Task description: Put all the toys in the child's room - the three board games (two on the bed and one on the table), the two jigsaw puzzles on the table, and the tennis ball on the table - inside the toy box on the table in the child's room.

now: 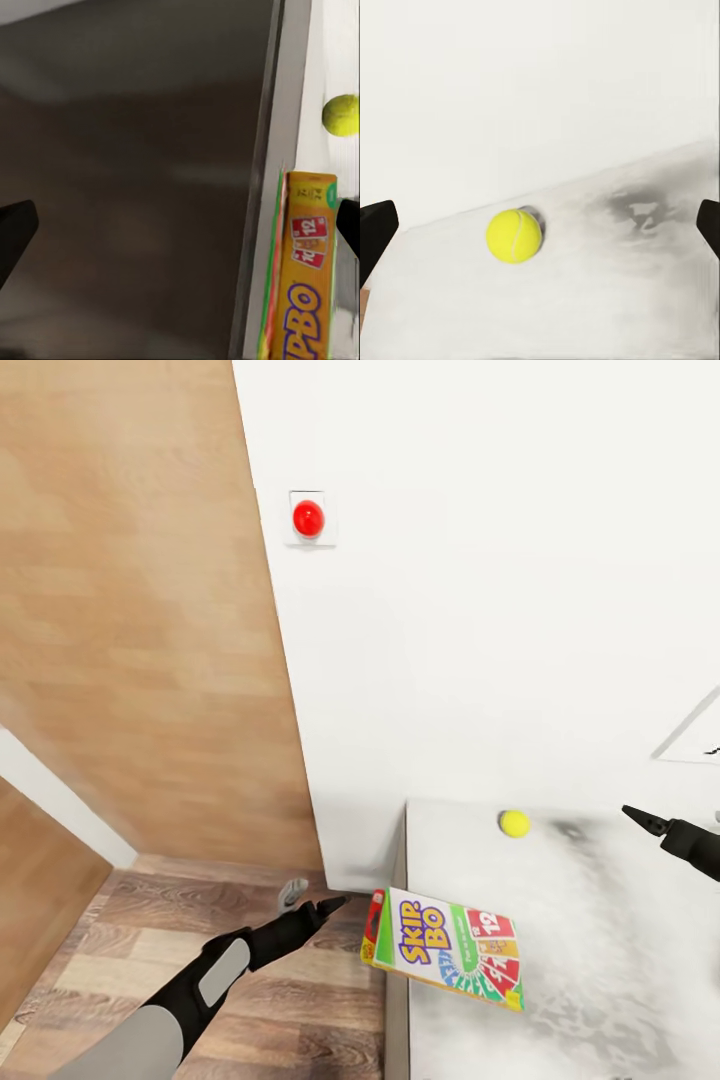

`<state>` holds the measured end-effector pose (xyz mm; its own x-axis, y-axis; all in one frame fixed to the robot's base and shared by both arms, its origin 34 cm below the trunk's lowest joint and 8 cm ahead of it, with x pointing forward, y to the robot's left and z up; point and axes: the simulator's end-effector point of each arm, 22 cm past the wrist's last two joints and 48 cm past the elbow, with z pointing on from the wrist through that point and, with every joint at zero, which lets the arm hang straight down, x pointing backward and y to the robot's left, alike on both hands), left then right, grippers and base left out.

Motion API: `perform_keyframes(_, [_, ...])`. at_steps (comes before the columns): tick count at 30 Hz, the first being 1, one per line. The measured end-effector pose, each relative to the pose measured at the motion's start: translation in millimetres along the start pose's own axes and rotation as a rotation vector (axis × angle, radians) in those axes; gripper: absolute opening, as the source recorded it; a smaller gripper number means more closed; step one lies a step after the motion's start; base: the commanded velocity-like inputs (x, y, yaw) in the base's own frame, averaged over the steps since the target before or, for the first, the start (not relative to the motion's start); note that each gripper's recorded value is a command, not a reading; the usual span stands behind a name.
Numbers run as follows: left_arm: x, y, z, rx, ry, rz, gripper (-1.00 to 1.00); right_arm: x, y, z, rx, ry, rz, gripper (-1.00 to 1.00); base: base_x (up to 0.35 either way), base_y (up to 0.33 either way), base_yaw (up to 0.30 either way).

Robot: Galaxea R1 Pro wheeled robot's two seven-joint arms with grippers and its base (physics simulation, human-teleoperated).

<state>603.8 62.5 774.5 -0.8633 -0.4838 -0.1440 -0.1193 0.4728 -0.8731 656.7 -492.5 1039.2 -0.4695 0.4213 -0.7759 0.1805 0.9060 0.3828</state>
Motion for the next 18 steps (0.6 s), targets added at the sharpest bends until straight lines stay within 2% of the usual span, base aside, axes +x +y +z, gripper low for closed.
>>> perform_keyframes(6, [2.2, -14.6, 6.3, 0.039, 0.004, 0.002, 1.00, 0.8, 0.6, 0.3, -0.001, 0.001, 0.001, 1.00, 0.000, 0.000, -0.077])
perform_keyframes(18, [6.8, -30.3, 15.0, 0.073, 0.014, 0.007, 1.00, 2.4, 1.3, 0.9, -0.002, 0.004, 0.000, 1.00, 0.000, 0.000, -0.021])
